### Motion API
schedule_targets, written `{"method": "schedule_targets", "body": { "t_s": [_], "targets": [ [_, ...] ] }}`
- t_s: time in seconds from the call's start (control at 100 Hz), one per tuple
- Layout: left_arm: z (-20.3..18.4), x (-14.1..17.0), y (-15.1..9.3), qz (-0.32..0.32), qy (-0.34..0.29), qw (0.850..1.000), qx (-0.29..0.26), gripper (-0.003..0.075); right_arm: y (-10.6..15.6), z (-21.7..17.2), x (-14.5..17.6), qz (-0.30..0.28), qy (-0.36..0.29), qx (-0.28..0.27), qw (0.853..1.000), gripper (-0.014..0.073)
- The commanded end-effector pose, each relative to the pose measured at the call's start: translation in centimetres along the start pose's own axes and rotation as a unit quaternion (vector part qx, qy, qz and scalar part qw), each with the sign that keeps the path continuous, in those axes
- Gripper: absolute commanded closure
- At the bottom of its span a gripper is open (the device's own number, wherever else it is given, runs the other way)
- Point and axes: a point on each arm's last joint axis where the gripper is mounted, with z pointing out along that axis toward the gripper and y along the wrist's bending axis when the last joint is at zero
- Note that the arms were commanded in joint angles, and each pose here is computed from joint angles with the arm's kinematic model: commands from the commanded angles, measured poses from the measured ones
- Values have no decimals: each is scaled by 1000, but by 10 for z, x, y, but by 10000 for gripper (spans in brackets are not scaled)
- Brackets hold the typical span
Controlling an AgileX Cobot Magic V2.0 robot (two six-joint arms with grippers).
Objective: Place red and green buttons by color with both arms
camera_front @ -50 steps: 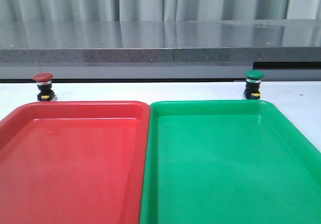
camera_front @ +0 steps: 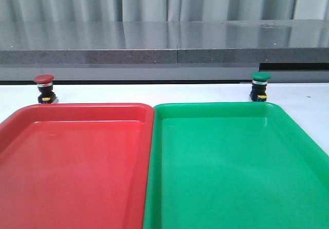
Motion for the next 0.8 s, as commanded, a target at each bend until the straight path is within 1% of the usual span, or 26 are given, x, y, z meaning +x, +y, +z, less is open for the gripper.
{"method": "schedule_targets", "body": {
  "t_s": [0.0, 0.15, 0.28, 0.5, 0.66, 0.79],
  "targets": [
    [-5, -16, -2, -2, -66, 998, 6, 739, 0, -3, -14, -7, -62, 0, 998, 662],
    [-10, -44, -3, -3, -80, 997, 6, 739, 0, -3, -14, -7, -62, 0, 998, 662],
    [-10, -69, -5, -3, -58, 998, 2, 739, 0, -3, -14, -7, -62, 0, 998, 662],
    [7, -112, -7, -7, 28, 1000, -9, 739, 0, -3, -14, -7, -62, 0, 998, 662],
    [25, -137, -12, -41, 102, 994, -5, 739, 0, -3, -14, -7, -62, 0, 998, 662],
    [40, -150, -13, -40, 126, 991, -7, 739, 0, -3, -14, -7, -62, 0, 998, 662]
  ]
}}
